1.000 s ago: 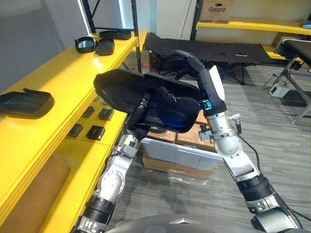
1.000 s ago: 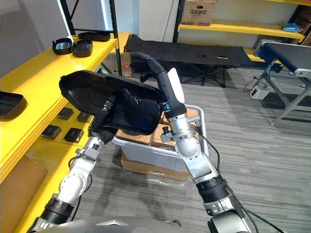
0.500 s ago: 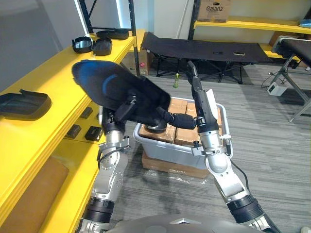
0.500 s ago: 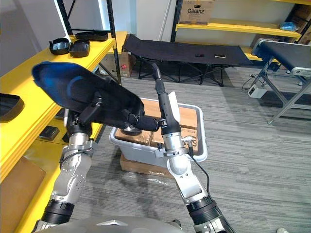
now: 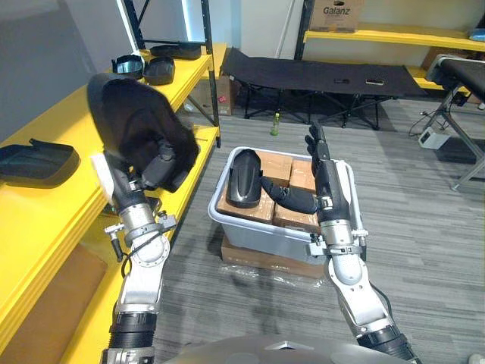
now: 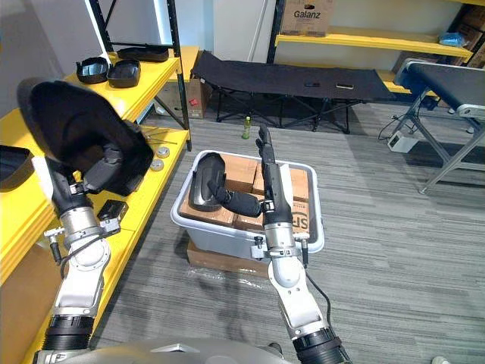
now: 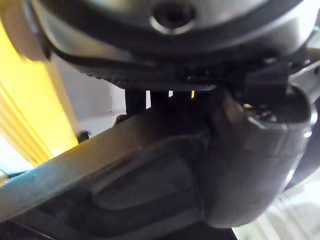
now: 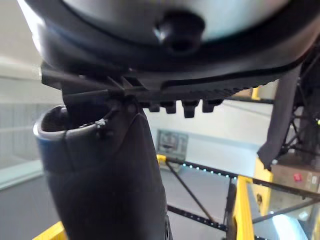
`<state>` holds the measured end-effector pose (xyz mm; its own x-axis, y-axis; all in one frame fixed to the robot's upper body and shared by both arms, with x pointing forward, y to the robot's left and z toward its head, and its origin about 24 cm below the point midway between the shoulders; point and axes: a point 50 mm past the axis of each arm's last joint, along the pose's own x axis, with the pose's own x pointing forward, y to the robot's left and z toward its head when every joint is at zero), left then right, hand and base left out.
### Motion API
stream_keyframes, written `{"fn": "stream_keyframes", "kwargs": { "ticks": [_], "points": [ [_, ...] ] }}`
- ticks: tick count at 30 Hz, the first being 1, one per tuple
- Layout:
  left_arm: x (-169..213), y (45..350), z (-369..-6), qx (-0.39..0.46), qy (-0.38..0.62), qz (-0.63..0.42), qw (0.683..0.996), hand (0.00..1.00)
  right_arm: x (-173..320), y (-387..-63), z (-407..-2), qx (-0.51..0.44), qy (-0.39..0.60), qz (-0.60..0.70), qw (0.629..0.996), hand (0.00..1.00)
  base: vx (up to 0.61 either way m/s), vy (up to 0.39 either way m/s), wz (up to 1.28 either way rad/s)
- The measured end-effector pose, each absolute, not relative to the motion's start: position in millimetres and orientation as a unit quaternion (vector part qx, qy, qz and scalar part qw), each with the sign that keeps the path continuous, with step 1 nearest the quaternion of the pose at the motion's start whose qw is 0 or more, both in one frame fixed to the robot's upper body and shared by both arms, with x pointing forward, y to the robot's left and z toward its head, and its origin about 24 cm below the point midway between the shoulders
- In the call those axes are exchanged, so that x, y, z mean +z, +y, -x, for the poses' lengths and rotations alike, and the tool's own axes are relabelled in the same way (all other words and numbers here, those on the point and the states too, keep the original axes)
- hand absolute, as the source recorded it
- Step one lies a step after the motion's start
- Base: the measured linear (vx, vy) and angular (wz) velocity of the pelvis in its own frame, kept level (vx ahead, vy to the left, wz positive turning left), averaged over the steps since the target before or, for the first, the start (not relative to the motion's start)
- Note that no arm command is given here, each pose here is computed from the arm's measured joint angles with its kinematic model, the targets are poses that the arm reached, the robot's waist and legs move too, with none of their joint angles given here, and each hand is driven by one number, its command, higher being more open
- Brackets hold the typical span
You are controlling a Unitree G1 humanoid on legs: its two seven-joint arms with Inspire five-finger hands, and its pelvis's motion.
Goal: Walk over and take three plastic housings, then place them on the shelf
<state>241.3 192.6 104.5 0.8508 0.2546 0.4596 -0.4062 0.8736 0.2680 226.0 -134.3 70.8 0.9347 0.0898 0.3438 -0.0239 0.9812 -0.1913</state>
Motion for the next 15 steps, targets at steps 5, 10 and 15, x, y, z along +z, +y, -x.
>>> {"fn": "stream_keyframes", "kwargs": {
  "ticks": [5, 10, 15],
  "points": [
    [128, 148, -231, -0.095, -0.276, -0.211, 0.933, 0.00, 70, -139, -226, 0.068, -0.171, 0.106, 0.977, 1.00, 0.00, 0.000, 0.00],
    [134, 138, -223, -0.203, -0.286, -0.194, 0.916, 0.00, 71, -151, -228, 0.085, -0.164, 0.130, 0.974, 1.00, 0.00, 0.000, 0.00],
    [137, 150, -224, -0.229, -0.274, -0.200, 0.912, 0.00, 67, -147, -227, 0.134, -0.149, 0.148, 0.969, 1.00, 0.00, 0.000, 0.00]
  ]
}}
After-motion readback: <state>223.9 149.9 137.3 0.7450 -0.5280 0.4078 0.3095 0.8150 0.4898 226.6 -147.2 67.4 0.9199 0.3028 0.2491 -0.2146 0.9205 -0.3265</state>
